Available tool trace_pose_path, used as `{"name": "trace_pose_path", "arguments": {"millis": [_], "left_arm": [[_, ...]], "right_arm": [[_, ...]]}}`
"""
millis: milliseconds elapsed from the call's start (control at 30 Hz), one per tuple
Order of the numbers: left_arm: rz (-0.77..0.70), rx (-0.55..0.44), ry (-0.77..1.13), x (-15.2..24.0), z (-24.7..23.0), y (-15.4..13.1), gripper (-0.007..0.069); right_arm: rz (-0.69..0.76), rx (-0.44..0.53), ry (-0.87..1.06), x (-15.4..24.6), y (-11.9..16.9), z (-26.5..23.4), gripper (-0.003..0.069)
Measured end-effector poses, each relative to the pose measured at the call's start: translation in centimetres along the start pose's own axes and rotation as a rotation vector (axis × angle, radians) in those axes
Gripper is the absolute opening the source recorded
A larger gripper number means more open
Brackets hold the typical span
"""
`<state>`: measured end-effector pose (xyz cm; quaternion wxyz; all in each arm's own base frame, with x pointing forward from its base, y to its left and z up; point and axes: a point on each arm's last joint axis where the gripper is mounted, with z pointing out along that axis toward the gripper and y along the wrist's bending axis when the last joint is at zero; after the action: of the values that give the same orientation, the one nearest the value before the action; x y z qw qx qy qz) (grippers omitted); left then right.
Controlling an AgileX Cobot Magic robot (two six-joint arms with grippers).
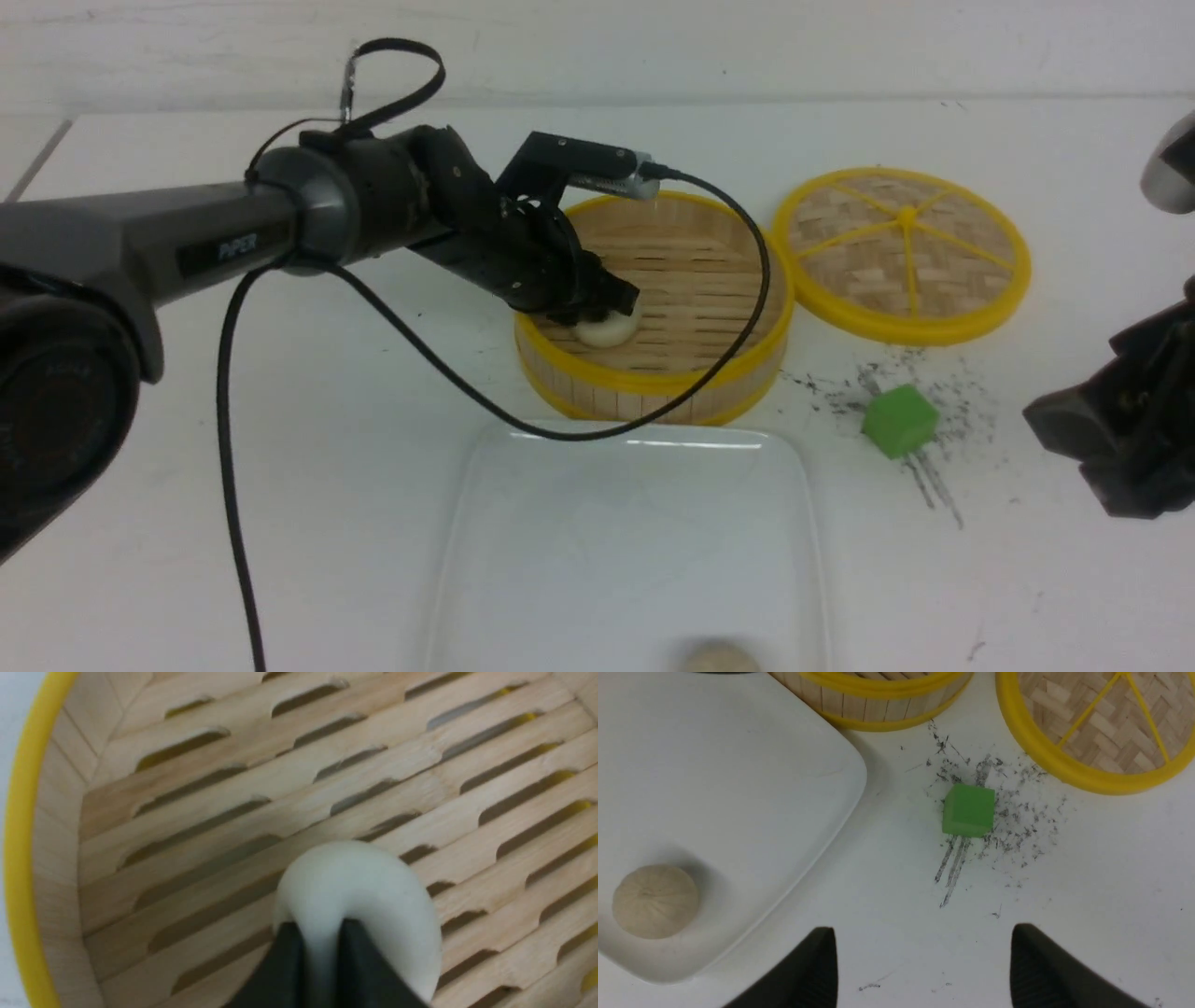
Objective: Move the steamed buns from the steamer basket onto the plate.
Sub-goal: Use the left arm to grab the steamed stuffed bun that is closest to it, then use the left arm to put the steamed stuffed bun into the plate
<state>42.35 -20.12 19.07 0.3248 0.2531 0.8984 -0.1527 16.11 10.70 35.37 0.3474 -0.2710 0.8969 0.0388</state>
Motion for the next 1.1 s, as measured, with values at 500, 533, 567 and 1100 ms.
{"name": "trace_pose_path", "arguments": {"millis": [500,533,567,1100], "left_arm": [[0.194,0.02,-0.174,-7.0,-15.8,-3.2,0.003],[0.197,0.016,-0.185,-7.2,-17.2,-3.5,0.003],[0.19,0.015,-0.193,-7.2,-19.5,-4.0,0.003],[0.046,0.18,0.36,0.8,-19.9,-8.9,0.003]], "right_arm": [[-0.006,-0.006,-0.023,-0.2,0.1,0.0,0.0411],[-0.006,-0.006,-0.023,-0.2,0.1,0.0,0.0411],[-0.006,-0.006,-0.023,-0.2,0.1,0.0,0.0411],[-0.006,-0.012,-0.068,-0.6,0.1,0.0,0.0411]]}}
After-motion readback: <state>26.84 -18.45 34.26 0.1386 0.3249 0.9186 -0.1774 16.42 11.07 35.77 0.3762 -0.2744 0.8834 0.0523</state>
